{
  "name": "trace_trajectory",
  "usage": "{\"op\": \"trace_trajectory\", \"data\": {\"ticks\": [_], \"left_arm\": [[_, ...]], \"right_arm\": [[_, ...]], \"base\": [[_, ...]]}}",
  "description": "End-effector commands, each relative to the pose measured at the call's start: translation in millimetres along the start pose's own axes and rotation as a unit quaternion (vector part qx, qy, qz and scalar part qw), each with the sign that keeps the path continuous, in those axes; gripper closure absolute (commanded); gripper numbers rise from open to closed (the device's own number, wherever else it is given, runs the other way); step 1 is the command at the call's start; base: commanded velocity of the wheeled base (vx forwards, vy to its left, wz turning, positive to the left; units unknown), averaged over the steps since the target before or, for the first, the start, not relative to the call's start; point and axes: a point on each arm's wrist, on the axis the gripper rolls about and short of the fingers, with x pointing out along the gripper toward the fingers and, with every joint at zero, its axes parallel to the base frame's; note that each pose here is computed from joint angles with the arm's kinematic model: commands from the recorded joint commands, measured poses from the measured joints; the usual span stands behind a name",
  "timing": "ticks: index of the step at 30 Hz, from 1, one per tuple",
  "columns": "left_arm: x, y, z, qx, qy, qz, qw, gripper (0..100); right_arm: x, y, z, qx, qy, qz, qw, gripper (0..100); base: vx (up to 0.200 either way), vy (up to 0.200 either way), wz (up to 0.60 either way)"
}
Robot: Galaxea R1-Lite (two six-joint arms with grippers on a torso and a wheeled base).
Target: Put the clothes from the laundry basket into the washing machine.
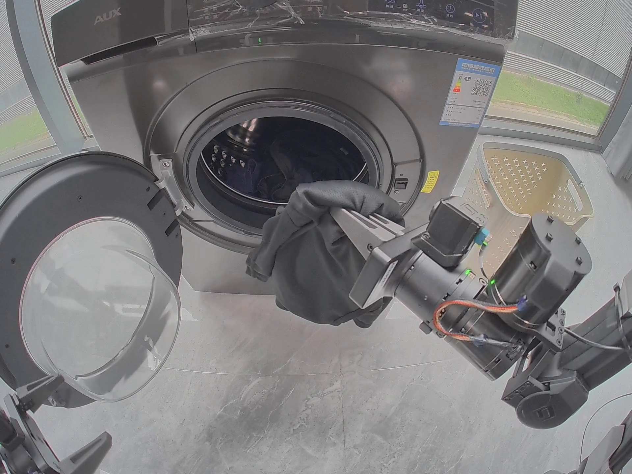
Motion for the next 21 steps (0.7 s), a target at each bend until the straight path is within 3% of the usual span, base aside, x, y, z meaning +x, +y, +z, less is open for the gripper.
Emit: {"op": "trace_trajectory", "data": {"ticks": [1,4,9,13,16,20,21], "left_arm": [[58.8,22.6,13.9,-0.039,0.090,-0.089,0.9912,0],[68.6,23.1,15.0,-0.037,0.094,-0.111,0.9887,0],[97.9,19.9,17.3,-0.037,0.113,-0.168,0.9786,0],[120.9,23.1,13.0,-0.040,0.139,-0.167,0.9752,0],[145.6,20.9,10.0,-0.045,0.159,-0.184,0.9689,0],[171.4,21.7,5.4,-0.045,0.161,-0.188,0.9679,0],[186.4,20.9,4.4,-0.041,0.152,-0.186,0.9698,0]], "right_arm": [[20.0,0.3,0.7,0.012,-0.016,0.016,0.9997,100],[25.4,-6.3,-3.0,0.012,-0.015,0.009,0.9998,100],[38.8,-3.9,-4.4,0.015,-0.027,0.010,0.9995,100],[43.6,-4.5,-11.5,0.013,-0.021,0.006,0.9997,100],[45.7,-4.5,-13.2,0.012,-0.022,0.006,0.9997,100],[48.4,-3.6,-9.2,0.013,-0.031,0.007,0.9994,100],[49.4,-2.7,-7.6,0.014,-0.035,0.008,0.9993,100]], "base": [[0.000,0.000,0.00],[0.000,0.000,0.00],[0.000,0.000,0.00],[0.000,0.000,0.00],[0.000,0.000,0.00],[0.000,0.000,0.00],[0.000,0.000,0.00]]}}
